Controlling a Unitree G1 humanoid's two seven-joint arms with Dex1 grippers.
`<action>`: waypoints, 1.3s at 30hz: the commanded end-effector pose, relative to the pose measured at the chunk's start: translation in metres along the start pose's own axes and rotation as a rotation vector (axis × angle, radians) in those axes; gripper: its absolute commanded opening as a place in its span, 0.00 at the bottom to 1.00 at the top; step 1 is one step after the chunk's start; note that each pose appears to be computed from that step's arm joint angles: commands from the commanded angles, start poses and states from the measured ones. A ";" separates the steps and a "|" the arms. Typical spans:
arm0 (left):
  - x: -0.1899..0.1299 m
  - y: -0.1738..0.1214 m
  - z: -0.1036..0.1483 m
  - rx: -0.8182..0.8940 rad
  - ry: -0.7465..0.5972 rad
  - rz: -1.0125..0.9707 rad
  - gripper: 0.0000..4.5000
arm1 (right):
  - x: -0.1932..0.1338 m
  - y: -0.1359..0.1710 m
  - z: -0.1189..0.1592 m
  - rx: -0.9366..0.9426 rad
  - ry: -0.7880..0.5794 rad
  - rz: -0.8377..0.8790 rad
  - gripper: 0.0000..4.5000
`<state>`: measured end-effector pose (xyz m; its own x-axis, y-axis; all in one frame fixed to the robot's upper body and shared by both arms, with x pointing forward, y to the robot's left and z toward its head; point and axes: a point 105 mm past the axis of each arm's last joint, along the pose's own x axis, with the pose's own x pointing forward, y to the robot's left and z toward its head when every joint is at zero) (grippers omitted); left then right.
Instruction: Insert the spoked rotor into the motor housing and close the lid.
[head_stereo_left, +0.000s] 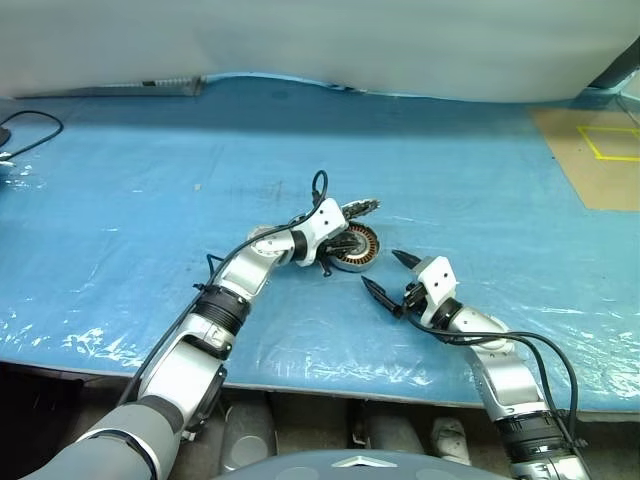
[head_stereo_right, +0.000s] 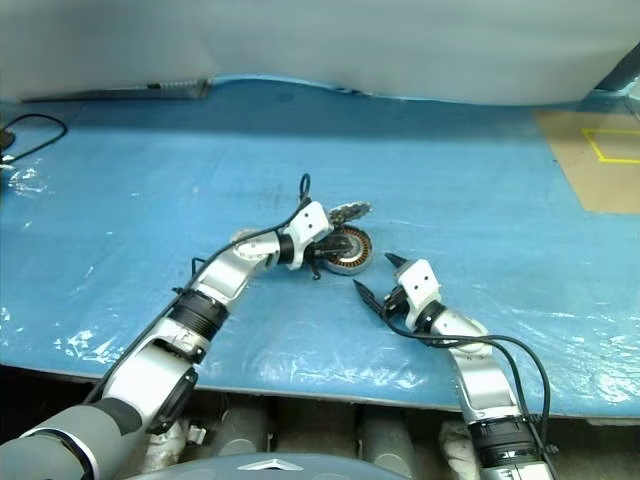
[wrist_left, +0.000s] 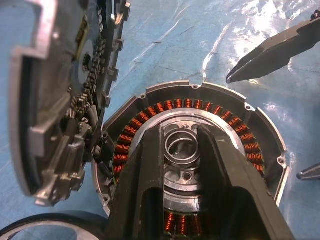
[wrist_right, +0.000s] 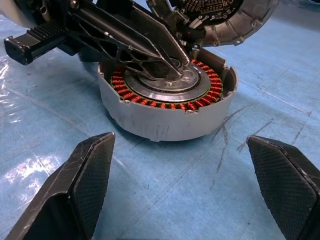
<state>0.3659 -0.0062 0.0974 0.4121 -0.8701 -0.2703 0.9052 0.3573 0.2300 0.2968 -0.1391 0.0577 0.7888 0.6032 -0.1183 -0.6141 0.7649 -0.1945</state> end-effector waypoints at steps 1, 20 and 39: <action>0.002 0.000 0.010 0.002 -0.037 -0.012 0.15 | -0.001 -0.002 0.006 -0.021 -0.016 0.003 1.00; -0.030 -0.027 0.045 -0.003 -0.205 -0.126 0.09 | -0.004 -0.008 0.011 -0.014 -0.015 -0.003 1.00; -0.103 -0.035 -0.006 -0.136 -0.367 0.183 0.00 | 0.011 -0.025 0.084 0.034 0.019 0.085 0.01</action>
<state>0.2946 0.0717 0.0964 0.5257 -0.8488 0.0557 0.8447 0.5286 0.0837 0.3219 -0.1474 0.1282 0.7684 0.6157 -0.1746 -0.6386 0.7554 -0.1464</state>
